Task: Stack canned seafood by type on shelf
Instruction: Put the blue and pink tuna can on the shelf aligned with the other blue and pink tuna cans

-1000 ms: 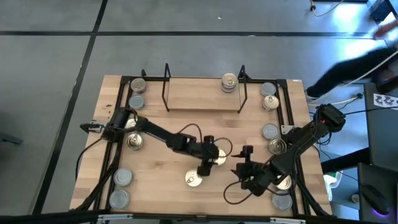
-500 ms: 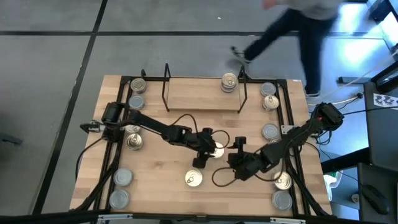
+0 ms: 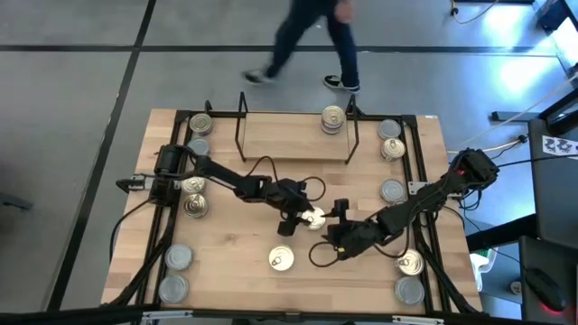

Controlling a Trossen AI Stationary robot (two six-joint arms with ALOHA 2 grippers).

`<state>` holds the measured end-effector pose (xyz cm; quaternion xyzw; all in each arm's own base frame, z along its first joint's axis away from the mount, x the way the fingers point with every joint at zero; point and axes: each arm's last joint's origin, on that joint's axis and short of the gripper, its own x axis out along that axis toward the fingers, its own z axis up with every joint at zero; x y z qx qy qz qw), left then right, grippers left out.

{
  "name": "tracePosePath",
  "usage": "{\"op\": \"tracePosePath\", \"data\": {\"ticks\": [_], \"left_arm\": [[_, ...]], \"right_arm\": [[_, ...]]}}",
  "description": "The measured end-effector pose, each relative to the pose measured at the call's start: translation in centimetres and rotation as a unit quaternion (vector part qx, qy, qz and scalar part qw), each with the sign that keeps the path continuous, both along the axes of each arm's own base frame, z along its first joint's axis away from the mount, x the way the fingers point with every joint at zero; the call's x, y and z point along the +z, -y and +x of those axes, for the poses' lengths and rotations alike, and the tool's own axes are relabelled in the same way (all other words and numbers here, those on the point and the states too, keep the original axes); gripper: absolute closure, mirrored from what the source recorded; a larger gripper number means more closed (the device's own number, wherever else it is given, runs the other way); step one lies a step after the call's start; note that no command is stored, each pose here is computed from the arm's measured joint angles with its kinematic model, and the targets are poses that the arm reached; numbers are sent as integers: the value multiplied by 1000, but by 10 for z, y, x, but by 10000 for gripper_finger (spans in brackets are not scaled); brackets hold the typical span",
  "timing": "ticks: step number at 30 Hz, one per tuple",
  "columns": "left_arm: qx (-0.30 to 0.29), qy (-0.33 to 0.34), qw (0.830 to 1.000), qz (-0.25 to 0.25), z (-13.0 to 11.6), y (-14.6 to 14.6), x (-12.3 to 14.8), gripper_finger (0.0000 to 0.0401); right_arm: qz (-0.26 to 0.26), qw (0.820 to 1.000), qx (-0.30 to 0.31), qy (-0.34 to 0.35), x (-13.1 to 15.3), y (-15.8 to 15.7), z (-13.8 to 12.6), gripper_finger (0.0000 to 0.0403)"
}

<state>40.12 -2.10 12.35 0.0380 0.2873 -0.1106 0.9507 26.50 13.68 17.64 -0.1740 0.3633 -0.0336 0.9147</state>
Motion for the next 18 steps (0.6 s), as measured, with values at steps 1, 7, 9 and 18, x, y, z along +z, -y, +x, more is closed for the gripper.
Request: {"op": "tracePosePath", "data": {"ticks": [1, 7, 9, 18], "left_arm": [[-1, 6, 1000, 1, 1, 0, 0, 187], [11, -7, 1000, -13, 1, -4, -6, 187], [19, -9, 1000, -17, 2, -8, -7, 187], [14, -14, 999, -42, 3, -19, -13, 187]], "right_arm": [[4, 1000, 2, 5, -1, 0, 0, 100], [26, 1000, -7, -3, -6, 8, 1, 100], [41, 999, -6, -11, -8, 11, 4, 100], [-6, 997, 54, -49, -25, 13, 12, 100]]}}
